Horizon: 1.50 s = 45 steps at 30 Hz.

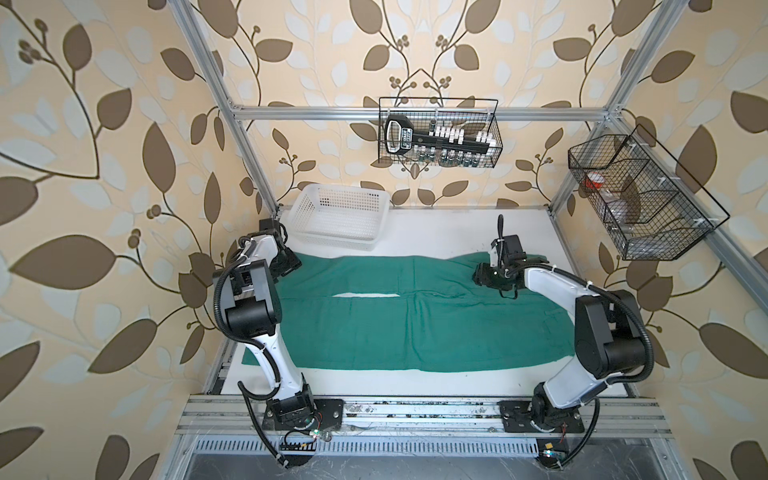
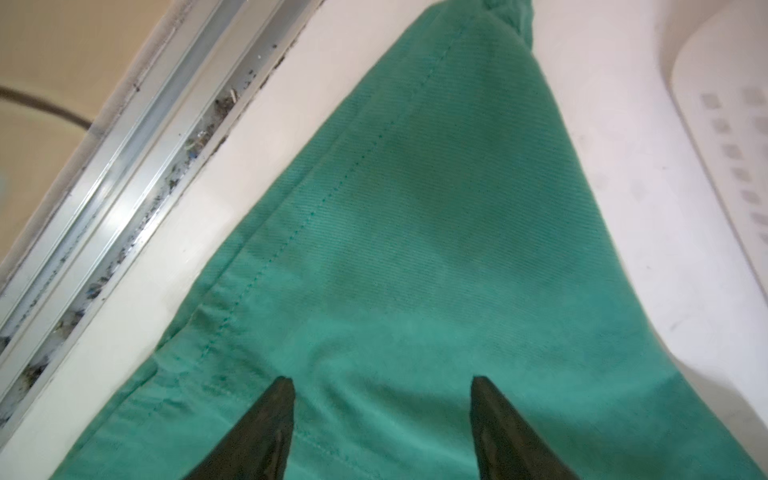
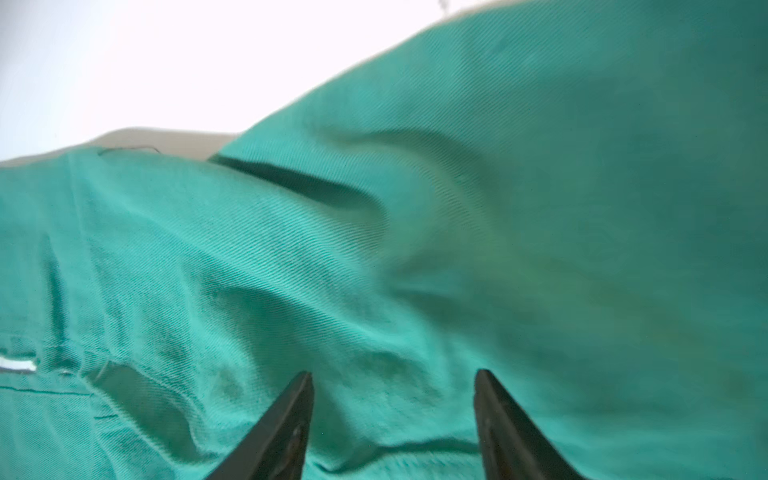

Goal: Fold and stack the trousers

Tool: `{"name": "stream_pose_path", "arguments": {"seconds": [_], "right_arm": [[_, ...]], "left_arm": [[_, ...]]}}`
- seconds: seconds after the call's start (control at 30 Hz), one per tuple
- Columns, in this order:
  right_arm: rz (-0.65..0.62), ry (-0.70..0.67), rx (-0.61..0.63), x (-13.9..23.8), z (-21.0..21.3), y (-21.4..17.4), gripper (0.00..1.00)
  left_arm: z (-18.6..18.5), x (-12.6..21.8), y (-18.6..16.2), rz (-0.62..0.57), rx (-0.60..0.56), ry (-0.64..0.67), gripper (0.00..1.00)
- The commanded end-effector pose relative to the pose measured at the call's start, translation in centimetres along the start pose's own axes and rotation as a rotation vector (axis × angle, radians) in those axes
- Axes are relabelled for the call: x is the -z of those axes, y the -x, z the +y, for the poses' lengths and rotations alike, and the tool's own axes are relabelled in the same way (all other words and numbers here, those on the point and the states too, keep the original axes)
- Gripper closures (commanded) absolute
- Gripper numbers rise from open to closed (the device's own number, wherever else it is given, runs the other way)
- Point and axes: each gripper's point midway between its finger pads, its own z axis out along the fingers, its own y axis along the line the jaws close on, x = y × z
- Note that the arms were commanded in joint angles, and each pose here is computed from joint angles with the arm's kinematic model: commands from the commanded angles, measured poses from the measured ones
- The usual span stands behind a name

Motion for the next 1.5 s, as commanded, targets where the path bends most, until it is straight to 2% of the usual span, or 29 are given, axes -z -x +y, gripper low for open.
{"name": "stream_pose_path", "arguments": {"seconds": [0.0, 0.13, 0.3, 0.43, 0.63, 0.9, 0.97, 1.13, 1.37, 1.47], "right_arm": [[-0.057, -0.134, -0.006, 1.9, -2.6, 2.4, 0.31], [-0.116, -0.164, -0.178, 2.6, -5.7, 5.8, 0.28], [-0.114, -0.201, -0.368, 0.9, -8.0, 8.6, 0.27], [-0.106, -0.265, -0.456, -1.1, -9.7, 10.0, 0.26], [-0.034, -0.36, -0.561, -4.2, -11.6, 10.1, 0.25], [0.038, -0.432, -0.594, -7.4, -12.9, 8.4, 0.26], [0.062, -0.426, -0.607, -8.0, -13.1, 7.7, 0.28], [0.082, -0.412, -0.599, -8.9, -12.9, 6.6, 0.52], [0.069, -0.401, -0.577, -8.5, -13.0, 6.5, 0.78], [0.064, -0.39, -0.568, -8.3, -12.8, 6.5, 0.86]], "left_arm": [[-0.8, 4.0, -0.2, -0.001, 0.046, -0.083, 0.28], [-2.2, 4.6, -0.6, 0.046, 0.155, -0.163, 0.25], [-2.9, 3.1, 0.4, 0.073, 0.421, -0.21, 0.25], [-2.5, 1.9, 1.2, 0.063, 0.608, -0.173, 0.25], [-1.4, 0.7, 2.2, 0.047, 0.75, -0.107, 0.23], [-1.5, -0.8, 4.3, 0.041, 0.829, -0.074, 0.21], [-1.7, -1.1, 5.1, 0.038, 0.835, -0.077, 0.21], [-1.9, -1.9, 6.9, 0.03, 0.838, -0.052, 0.22], [-3.1, -3.8, 8.6, 0.049, 0.834, -0.083, 0.26], [-3.9, -4.8, 8.8, 0.072, 0.823, -0.108, 0.29]]}}
